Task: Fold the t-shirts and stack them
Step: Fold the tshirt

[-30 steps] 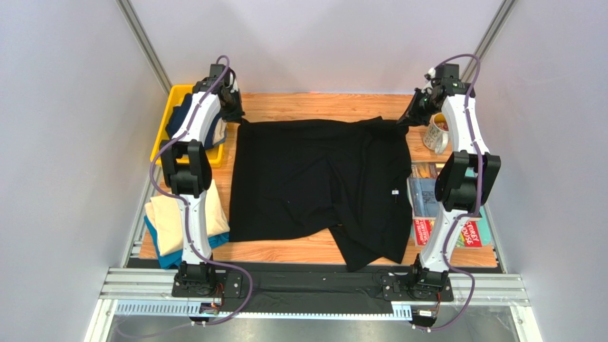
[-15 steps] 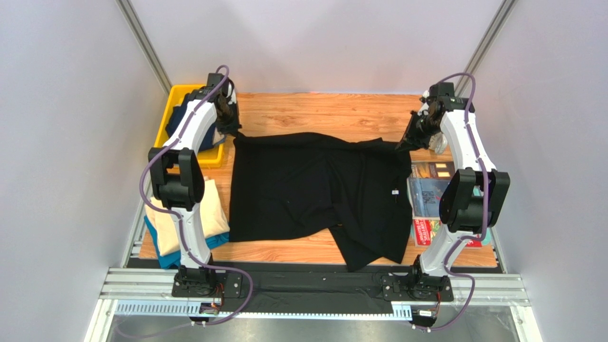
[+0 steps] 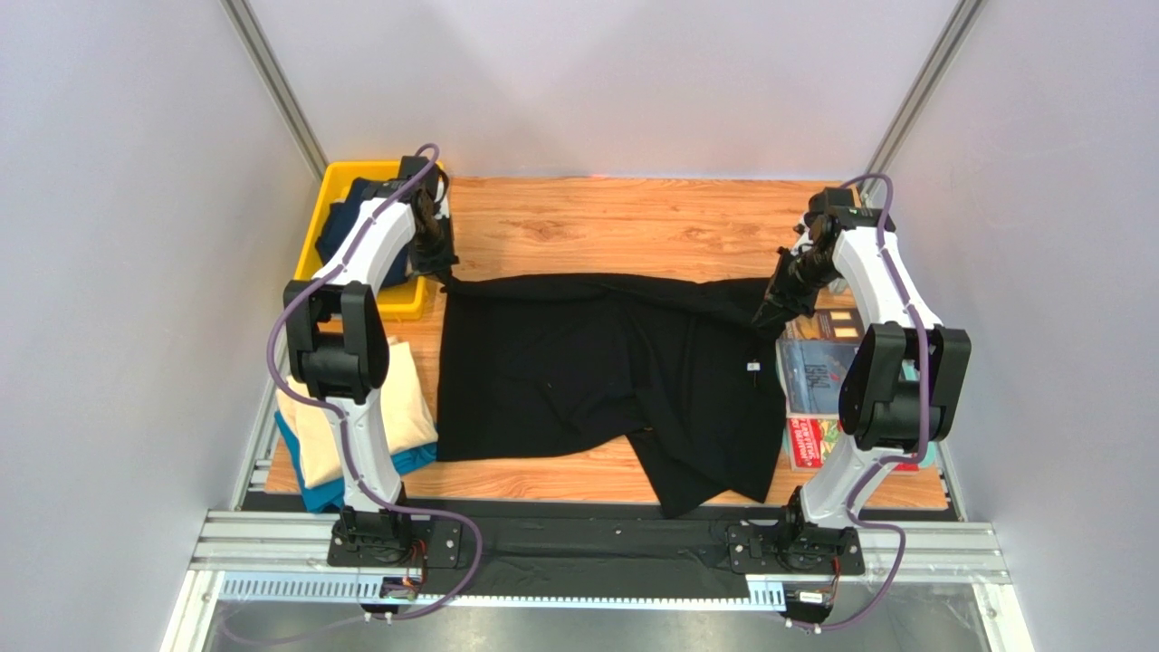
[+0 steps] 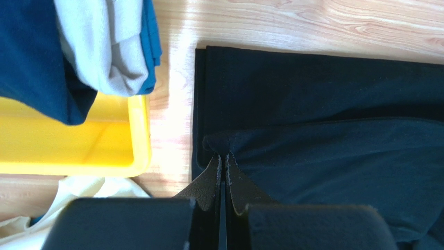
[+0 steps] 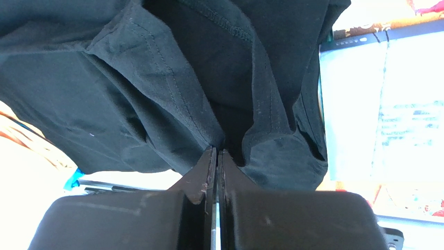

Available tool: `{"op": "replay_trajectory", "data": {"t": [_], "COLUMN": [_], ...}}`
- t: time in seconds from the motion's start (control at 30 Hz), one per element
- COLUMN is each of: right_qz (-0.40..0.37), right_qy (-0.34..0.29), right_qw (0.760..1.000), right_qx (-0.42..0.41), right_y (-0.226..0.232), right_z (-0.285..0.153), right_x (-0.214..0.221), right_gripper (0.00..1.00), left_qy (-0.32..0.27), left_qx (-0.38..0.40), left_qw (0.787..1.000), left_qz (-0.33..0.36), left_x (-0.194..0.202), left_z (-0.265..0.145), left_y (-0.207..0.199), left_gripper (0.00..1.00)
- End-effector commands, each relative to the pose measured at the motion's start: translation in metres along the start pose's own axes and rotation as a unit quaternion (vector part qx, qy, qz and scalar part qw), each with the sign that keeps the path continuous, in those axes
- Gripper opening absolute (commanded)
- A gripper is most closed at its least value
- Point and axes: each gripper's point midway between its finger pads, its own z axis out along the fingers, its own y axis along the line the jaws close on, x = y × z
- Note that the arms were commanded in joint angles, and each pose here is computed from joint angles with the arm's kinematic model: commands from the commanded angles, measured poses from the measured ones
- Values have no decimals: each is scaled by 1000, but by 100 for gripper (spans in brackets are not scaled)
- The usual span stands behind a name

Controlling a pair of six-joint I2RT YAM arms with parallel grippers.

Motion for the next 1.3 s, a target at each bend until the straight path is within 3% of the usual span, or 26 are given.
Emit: {"op": "replay_trajectory", "data": {"t": [0.0, 0.1, 0.3, 0.47, 0.9, 1.07, 1.13, 1.2, 1.27], "right_qz": [5, 5, 20, 11, 3, 6, 7, 4, 2], "right_qy": [-24, -26, 32, 8, 92, 126, 133, 125, 110], "right_qw": [1000, 1000, 999, 1000, 994, 988, 987, 988, 990], "right_qx": [7, 15, 19, 25, 58, 84, 89, 89, 92], "right_y": [-1, -5, -9, -10, -18, -28, -30, -29, -27], "right_z": [-16, -14, 6, -5, 30, 43, 45, 41, 36], "right_x": [2, 5, 17, 12, 51, 69, 71, 68, 62], "right_gripper": [0, 0, 0, 0, 0, 5, 18, 19, 22], "left_qy": [-14, -17, 87, 68, 122, 136, 142, 139, 127], "left_qx": [-24, -33, -48, -44, -61, -63, -71, -88, -95], "left_qw": [1000, 999, 995, 997, 991, 989, 987, 986, 987], "left_qz": [-13, -7, 2, -1, 8, 11, 8, 7, 7], "left_x": [-3, -1, 17, 12, 37, 47, 50, 49, 44], "left_z": [-16, -13, 14, 9, 16, 13, 13, 12, 9], "left_y": [9, 13, 15, 14, 22, 24, 27, 32, 34], "left_gripper": [0, 0, 0, 0, 0, 0, 20, 40, 43]}}
